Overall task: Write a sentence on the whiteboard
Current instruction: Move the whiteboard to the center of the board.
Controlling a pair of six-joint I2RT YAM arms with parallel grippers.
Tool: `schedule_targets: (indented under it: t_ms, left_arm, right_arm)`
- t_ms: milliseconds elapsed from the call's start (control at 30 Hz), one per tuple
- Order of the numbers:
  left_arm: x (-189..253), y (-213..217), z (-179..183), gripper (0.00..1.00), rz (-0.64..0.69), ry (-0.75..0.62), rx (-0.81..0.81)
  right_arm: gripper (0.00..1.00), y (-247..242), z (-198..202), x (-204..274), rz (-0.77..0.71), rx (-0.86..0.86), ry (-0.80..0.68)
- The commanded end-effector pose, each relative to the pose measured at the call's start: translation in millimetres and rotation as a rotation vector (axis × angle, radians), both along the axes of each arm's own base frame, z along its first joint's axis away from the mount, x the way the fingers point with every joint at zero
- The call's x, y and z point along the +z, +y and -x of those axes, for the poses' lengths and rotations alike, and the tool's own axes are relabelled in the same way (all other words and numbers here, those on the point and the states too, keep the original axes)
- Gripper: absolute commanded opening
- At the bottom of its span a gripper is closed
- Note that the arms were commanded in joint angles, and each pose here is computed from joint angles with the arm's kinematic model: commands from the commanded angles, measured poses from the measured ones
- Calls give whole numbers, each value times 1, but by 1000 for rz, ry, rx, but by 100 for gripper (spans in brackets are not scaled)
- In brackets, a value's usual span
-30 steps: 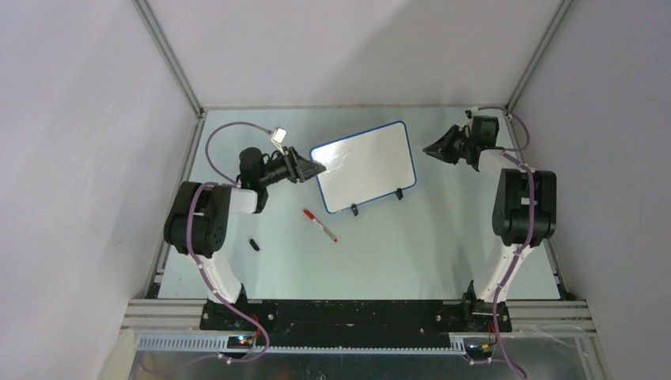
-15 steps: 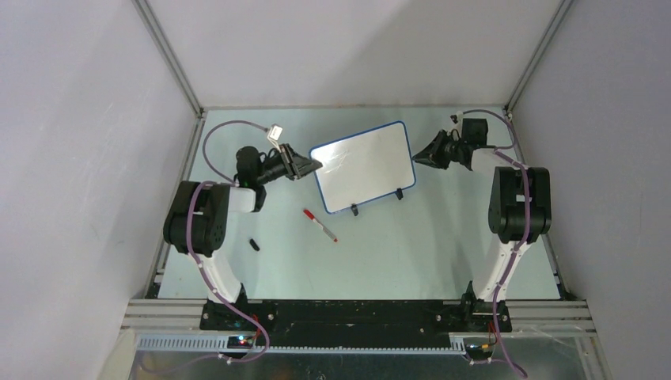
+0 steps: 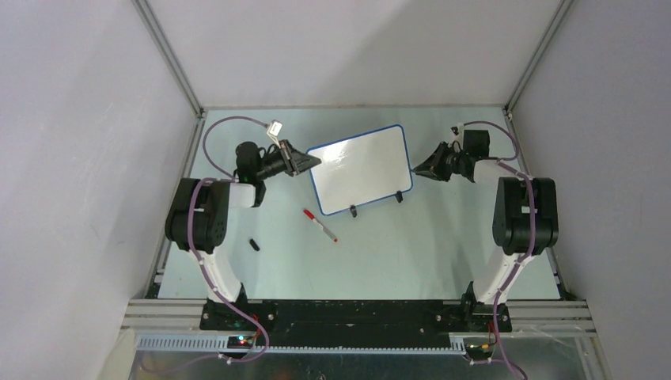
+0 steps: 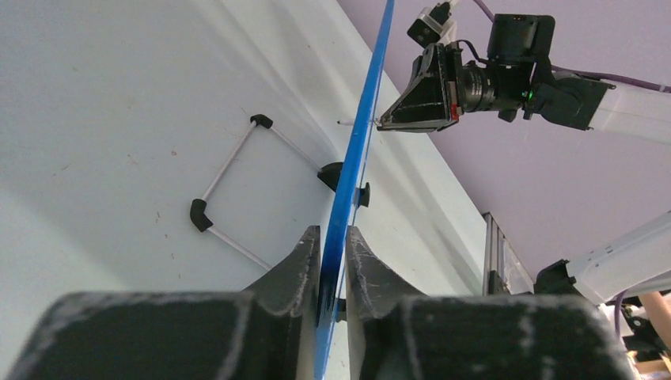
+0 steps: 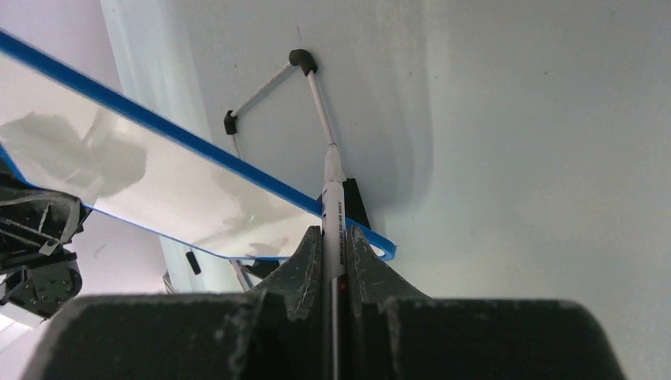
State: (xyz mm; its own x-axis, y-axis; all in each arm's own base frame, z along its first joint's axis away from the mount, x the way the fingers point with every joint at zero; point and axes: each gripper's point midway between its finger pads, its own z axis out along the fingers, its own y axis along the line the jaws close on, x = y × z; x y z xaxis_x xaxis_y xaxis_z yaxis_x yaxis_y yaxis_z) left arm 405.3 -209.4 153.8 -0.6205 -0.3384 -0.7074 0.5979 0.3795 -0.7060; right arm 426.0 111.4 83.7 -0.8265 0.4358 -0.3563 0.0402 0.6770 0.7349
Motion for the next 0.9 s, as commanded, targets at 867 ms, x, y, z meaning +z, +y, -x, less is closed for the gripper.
schedule_targets:
  t_ms: [867]
  left_arm:
    - [-1, -21, 1, 19, 29, -25, -159]
  right_arm:
    - [0, 15, 72, 46, 52, 33, -122]
